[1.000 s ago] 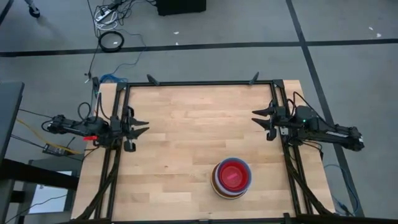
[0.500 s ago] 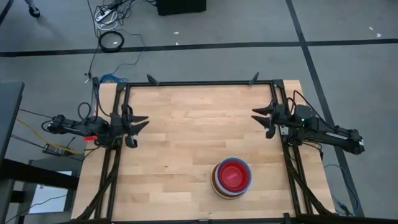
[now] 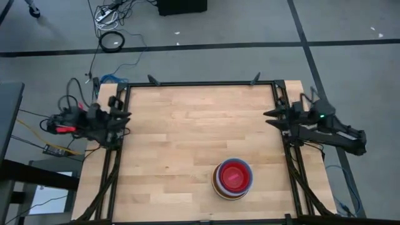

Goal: Nest bowls inside each other
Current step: Return to Home Position

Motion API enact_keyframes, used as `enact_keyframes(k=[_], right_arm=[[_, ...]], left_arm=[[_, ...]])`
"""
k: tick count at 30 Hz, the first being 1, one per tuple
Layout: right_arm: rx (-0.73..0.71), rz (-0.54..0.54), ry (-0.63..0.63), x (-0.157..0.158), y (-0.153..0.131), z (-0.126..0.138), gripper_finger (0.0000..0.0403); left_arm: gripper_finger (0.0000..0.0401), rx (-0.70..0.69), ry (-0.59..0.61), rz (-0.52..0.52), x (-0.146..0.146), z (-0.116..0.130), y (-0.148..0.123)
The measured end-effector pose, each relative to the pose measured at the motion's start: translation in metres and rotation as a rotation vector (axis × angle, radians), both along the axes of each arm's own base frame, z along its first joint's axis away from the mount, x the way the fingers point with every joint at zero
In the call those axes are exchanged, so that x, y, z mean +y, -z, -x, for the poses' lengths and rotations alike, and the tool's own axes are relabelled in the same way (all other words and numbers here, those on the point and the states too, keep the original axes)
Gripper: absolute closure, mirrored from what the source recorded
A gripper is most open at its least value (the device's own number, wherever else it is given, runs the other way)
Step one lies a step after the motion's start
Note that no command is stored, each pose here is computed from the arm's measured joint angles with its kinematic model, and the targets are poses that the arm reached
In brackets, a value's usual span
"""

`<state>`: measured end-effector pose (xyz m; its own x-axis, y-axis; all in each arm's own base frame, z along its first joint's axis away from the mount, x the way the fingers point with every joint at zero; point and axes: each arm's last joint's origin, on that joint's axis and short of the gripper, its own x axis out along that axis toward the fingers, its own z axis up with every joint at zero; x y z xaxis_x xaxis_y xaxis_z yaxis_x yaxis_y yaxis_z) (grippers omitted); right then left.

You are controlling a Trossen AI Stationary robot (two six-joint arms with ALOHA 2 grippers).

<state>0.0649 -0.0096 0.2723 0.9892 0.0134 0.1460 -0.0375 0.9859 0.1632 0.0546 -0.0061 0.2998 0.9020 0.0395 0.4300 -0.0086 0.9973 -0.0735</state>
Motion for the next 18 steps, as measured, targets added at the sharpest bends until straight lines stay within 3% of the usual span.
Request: enact_keyframes(k=[6, 9, 14, 18], right_arm=[[-0.062, 0.008, -0.011, 0.009, -0.050, 0.030, 0.0254], [-0.037, 0.040, -0.022, 0.011, -0.056, 0.036, 0.0254], [0.014, -0.020, -0.040, 0.004, -0.022, 0.010, 0.0254], [-0.092, -0.041, -0.138, 0.001, 0.014, -0.015, 0.0254]], left_arm=[[0.0305, -0.022, 0.077, -0.026, 0.003, 0.023, -0.043], [0.0305, 0.026, 0.079, -0.011, 0.004, 0.025, -0.047], [0.0305, 0.039, 0.093, -0.003, 0.000, 0.007, -0.023], [0.0305, 0.036, 0.099, 0.026, -0.004, -0.008, 0.002]])
